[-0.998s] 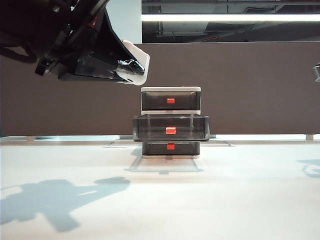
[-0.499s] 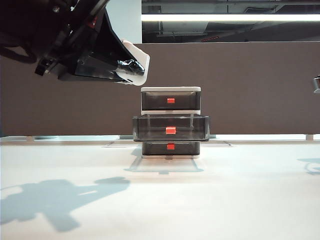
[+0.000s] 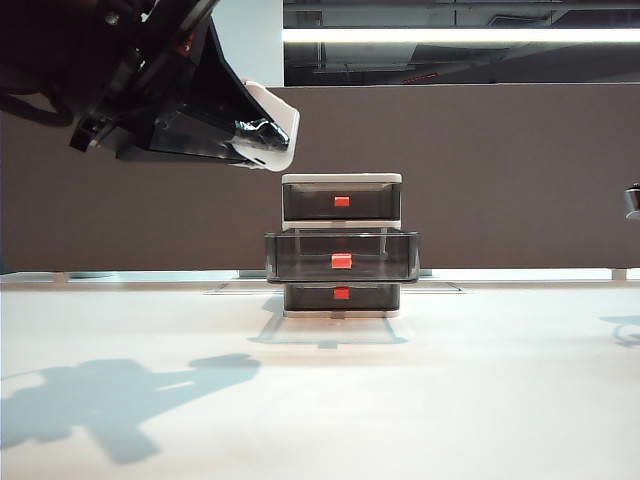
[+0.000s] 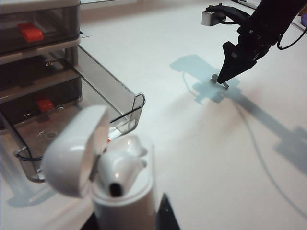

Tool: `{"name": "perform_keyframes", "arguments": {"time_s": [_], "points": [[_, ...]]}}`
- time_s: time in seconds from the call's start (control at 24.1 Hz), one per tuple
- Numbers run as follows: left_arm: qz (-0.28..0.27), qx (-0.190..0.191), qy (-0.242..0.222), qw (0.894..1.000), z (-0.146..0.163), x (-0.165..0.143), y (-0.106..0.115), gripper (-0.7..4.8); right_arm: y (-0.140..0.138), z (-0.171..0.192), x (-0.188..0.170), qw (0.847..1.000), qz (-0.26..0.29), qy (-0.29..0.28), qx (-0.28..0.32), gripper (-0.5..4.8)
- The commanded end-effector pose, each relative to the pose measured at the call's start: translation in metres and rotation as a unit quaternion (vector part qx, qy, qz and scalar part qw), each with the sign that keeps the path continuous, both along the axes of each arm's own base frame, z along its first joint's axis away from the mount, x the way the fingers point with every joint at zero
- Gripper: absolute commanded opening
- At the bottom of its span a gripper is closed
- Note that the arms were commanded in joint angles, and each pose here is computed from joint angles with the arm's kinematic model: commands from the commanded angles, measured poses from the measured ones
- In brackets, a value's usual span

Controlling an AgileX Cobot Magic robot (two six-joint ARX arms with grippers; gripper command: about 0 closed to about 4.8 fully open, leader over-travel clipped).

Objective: Pick up the earphone case on the table, open the lid, insert the wireless earphone on the table into it, close the lid, put the earphone case into the second layer of the drawer, and finally close the drawer.

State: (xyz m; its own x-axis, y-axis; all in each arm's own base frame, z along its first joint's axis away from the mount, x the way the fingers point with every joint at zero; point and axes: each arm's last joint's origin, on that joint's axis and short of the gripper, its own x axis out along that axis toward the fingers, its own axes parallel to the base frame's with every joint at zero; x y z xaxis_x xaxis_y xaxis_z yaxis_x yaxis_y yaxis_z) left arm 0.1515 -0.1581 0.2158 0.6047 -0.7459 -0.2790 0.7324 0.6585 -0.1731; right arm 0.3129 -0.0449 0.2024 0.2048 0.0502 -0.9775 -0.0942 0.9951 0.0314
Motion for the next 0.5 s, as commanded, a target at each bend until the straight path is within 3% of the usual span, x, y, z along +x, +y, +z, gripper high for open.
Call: {"name": "perform_keyframes", "arguments": {"time_s": [0.04, 0.5], "points": [[-0.003, -0.008, -0.005, 1.000, 0.003, 0.000, 0.000, 0.12, -0.003, -0.001, 0.002, 1.000, -0.001, -0.010, 0.003, 2.38], [-0.003, -0.008, -0.005, 1.000, 0.003, 0.000, 0.000, 0.12, -0.007, -0.011, 0.008, 1.000, -0.003, -0.006, 0.014, 2.38]]}}
